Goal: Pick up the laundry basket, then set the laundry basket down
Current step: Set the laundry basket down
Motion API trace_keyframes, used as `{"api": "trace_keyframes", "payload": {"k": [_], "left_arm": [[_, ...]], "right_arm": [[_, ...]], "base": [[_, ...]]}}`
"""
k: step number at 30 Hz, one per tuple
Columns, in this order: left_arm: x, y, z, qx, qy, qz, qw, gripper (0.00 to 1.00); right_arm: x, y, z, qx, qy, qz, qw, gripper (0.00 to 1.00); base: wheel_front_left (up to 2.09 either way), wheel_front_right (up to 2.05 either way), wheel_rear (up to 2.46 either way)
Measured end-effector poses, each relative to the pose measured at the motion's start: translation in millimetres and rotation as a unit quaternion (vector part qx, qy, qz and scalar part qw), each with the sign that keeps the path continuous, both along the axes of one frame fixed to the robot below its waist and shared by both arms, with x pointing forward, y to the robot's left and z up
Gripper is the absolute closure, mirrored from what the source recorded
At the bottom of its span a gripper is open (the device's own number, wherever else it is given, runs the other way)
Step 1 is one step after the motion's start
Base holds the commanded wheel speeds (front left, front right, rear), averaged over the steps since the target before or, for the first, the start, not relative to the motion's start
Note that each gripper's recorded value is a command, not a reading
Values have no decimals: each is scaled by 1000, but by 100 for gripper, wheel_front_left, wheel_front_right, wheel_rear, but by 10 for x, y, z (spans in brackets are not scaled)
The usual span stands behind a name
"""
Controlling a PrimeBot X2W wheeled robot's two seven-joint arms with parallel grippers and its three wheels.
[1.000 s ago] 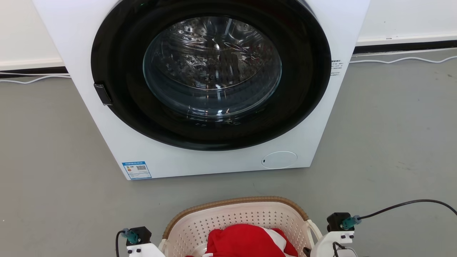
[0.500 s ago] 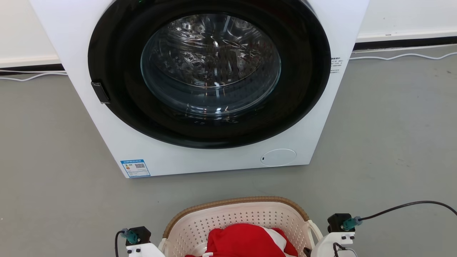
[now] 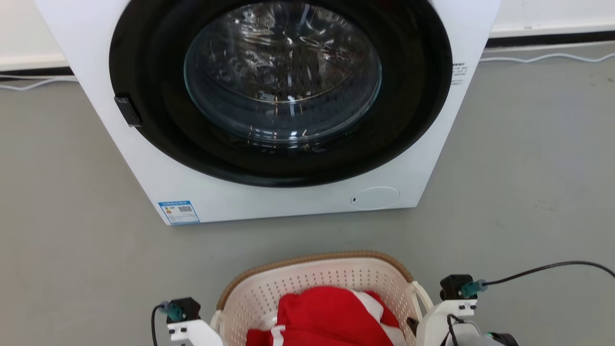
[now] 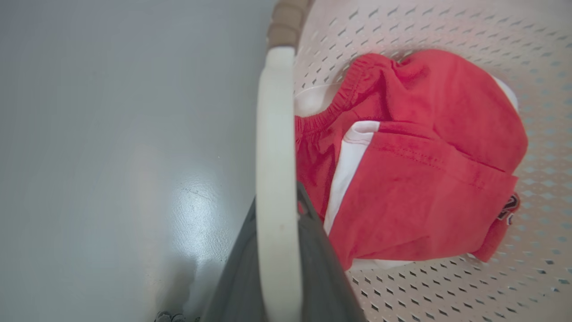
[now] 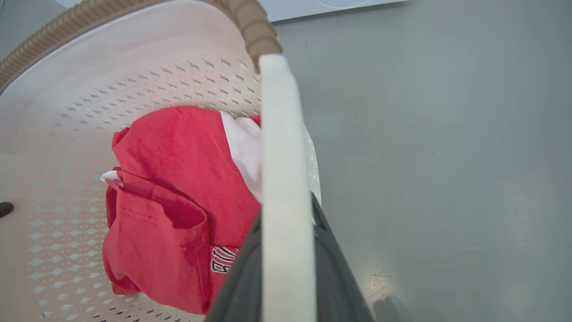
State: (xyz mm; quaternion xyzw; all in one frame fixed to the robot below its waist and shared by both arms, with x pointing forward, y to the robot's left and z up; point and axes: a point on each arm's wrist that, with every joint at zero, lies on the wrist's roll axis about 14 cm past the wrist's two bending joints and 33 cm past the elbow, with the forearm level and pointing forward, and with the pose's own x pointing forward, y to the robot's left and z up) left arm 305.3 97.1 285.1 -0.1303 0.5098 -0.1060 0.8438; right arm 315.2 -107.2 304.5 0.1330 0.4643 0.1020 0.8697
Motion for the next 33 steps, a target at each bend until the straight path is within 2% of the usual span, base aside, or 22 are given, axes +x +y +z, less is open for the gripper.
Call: {"api": "trace_keyframes", "payload": {"k": [16, 33], "left_arm": [[445, 69, -153, 4, -30, 18, 999, 100], [941, 134, -653, 14, -43, 21, 999, 100]], "right_arm": [[404, 45, -162, 0, -23, 0, 1000, 100], [820, 104, -724, 10, -16, -21, 1000, 100]], "base": [[0, 0, 0], [0, 0, 0]]}}
